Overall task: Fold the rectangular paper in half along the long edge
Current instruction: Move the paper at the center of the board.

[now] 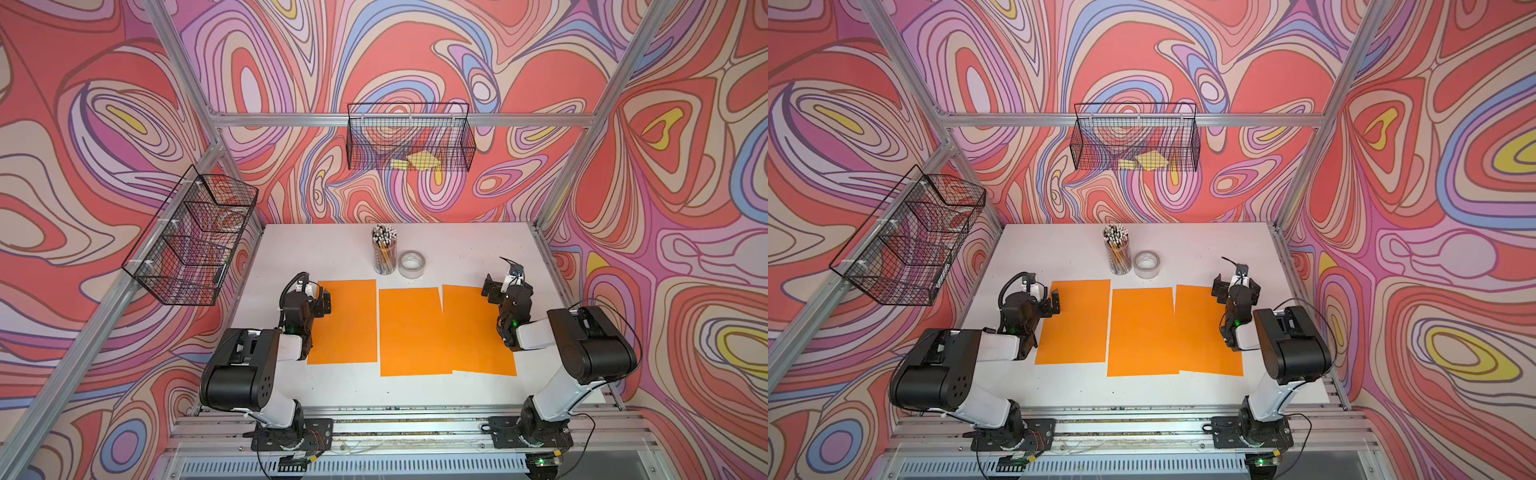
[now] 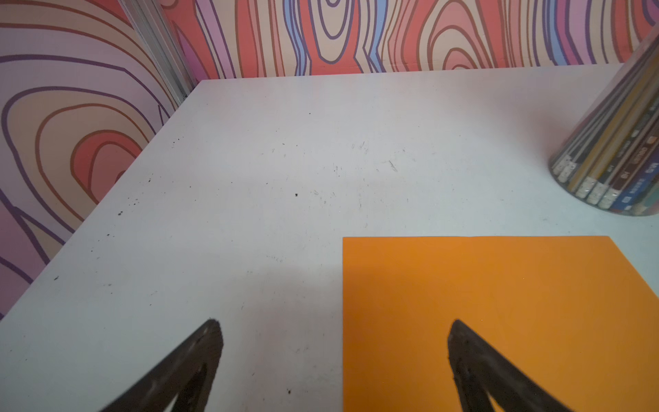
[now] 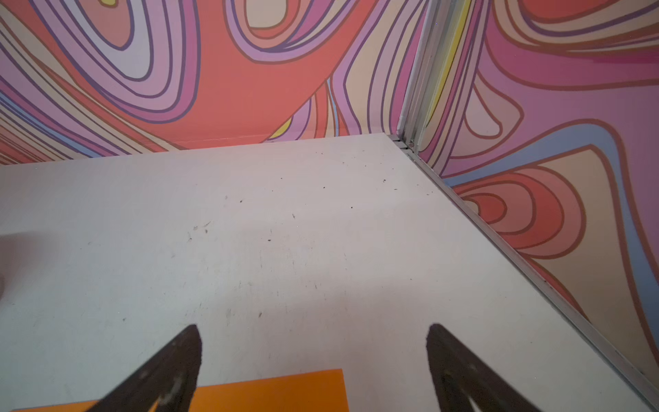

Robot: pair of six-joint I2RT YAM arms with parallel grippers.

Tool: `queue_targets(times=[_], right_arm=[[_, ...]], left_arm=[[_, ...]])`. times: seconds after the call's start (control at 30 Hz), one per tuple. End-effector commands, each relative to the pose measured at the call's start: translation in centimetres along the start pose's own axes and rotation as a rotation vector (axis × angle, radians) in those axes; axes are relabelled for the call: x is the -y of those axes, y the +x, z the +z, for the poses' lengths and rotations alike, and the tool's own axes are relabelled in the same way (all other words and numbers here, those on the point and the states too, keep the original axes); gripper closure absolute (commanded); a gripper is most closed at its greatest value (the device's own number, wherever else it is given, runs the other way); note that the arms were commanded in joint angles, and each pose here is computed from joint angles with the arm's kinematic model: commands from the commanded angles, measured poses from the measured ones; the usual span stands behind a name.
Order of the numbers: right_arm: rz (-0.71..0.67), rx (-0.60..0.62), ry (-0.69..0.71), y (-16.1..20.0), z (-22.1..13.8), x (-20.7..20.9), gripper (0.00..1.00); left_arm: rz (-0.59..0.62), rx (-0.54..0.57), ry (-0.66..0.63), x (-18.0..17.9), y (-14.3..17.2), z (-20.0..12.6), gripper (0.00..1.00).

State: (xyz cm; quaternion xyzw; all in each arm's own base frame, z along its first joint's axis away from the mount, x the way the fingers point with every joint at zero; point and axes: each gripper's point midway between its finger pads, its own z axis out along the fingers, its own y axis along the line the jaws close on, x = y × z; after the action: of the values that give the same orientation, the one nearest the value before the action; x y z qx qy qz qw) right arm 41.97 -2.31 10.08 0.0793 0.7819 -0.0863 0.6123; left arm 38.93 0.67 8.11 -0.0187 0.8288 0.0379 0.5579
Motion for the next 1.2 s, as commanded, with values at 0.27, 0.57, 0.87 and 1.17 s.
queue_targets(times=[0.27, 0.57, 0.87, 1.17], right_arm=[[0.004, 0.0, 0.002, -0.12, 0.19, 0.1, 0.02], [0.003, -0.001, 0.003, -0.08, 0.18, 0.13, 0.02], [0.005, -0.005, 0.0, -0.05, 0.24, 0.06, 0.02], [0.008, 0.015, 0.032, -0.47, -0.01, 0.62, 0.02]], left_arm=[[-0.005, 0.017, 0.014, 0.05, -0.84, 0.15, 0.01], [-0.004, 0.016, 0.018, 0.11, -0.91, 0.2, 0.01], [-0.01, 0.014, 0.024, 0.04, -0.89, 0.22, 0.01], [-0.028, 0.039, -0.02, -0.77, -1.6, -0.27, 0.01]])
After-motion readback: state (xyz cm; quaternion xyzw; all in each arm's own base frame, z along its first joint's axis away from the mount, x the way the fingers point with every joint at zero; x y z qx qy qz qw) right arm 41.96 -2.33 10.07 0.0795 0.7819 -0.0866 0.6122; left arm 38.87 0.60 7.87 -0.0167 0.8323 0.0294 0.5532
